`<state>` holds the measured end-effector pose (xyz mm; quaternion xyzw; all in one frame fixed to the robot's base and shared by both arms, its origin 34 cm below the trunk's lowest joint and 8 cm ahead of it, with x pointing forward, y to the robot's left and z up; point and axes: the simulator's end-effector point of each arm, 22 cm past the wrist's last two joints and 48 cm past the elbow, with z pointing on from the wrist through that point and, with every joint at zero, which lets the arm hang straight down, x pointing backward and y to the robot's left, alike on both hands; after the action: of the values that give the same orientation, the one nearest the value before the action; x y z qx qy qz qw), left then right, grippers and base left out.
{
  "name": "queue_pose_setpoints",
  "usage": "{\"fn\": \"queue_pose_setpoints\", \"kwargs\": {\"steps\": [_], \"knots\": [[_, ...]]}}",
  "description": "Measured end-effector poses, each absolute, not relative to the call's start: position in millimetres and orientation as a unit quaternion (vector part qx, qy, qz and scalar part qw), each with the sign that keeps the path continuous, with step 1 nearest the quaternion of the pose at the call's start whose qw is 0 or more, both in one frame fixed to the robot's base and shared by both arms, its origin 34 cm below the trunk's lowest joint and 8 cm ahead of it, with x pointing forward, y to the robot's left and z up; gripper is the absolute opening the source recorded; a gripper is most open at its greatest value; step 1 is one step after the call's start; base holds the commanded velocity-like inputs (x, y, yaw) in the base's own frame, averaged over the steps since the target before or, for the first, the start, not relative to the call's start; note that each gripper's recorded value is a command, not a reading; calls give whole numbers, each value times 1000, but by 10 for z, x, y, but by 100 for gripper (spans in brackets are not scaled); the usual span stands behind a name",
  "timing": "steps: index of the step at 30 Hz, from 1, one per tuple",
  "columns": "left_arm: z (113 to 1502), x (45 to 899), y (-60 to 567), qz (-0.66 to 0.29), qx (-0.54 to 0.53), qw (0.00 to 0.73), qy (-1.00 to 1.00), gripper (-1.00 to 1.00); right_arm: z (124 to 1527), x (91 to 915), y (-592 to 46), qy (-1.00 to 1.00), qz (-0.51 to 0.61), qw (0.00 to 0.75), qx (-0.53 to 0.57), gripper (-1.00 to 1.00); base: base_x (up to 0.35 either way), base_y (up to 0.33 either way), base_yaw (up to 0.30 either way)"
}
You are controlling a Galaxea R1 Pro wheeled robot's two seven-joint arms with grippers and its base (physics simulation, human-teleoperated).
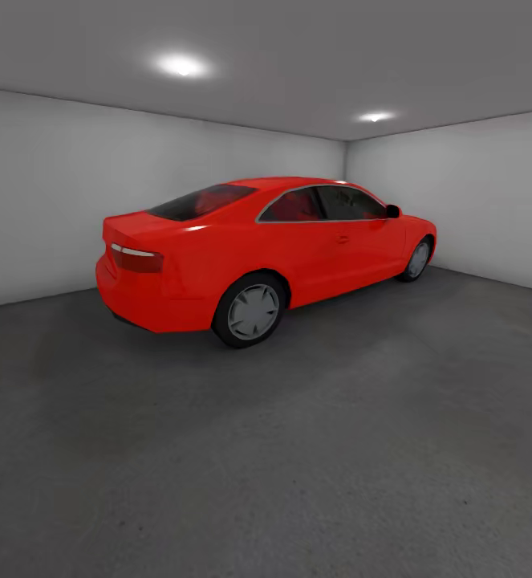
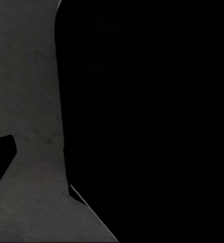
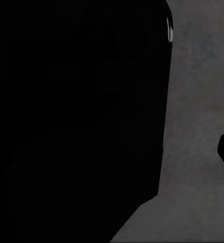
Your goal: Move the two storage containers from the living room to the garage. In the garage, place one container on the floor and stack the other container on top of it (either order is fine).
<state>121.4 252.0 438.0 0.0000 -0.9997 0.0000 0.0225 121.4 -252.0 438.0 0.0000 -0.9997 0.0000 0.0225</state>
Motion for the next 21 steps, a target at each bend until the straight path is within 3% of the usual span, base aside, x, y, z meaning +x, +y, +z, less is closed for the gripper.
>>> {"fn": "queue_pose_setpoints", "kwargs": {"steps": [21], "knots": [[4378,1551,2507,6,31,-24,-999,100,4378,1268,-2558,-1000,3,12,-3,100,0,0,-4]]}}
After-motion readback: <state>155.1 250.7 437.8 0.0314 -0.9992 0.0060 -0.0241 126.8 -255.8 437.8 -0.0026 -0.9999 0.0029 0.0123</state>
